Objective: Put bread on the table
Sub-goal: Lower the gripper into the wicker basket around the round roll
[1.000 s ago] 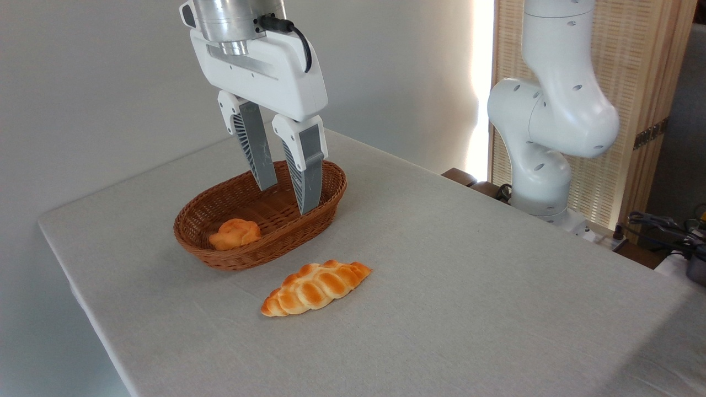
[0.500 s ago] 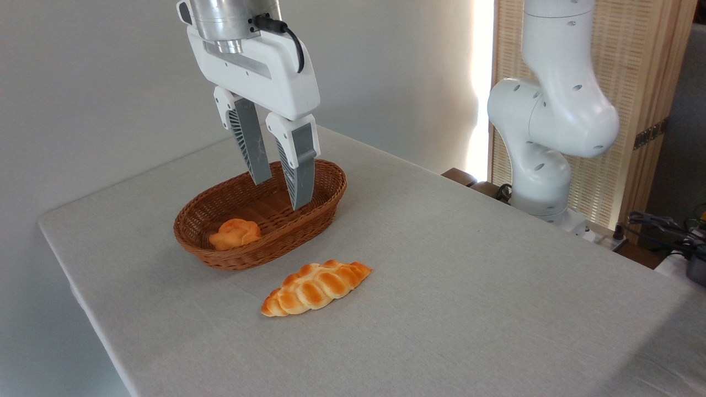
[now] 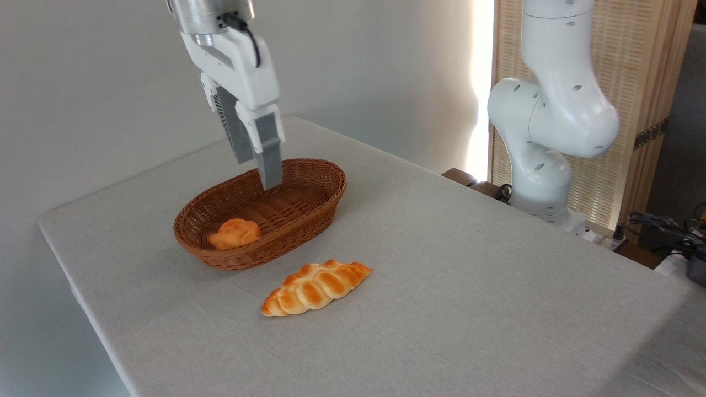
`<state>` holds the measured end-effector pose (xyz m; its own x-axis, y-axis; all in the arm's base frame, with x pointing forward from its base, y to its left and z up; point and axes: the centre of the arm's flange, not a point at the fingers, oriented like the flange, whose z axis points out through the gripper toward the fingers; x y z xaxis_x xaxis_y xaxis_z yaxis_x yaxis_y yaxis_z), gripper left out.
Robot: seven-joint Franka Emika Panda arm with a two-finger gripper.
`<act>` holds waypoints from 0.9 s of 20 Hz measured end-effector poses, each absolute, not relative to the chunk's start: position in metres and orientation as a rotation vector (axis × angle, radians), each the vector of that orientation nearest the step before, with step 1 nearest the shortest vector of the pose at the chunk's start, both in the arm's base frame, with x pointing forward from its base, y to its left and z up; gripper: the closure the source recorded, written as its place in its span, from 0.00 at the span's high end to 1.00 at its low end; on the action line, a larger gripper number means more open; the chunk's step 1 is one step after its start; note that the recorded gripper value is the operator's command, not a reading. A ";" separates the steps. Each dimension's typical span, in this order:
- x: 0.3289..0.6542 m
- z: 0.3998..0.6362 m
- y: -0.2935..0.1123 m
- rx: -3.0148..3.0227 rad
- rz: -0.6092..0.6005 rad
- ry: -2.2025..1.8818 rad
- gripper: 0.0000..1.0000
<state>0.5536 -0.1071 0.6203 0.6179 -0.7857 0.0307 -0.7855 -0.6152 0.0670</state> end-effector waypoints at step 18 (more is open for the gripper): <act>0.566 0.502 -0.231 2.477 0.000 -1.663 1.00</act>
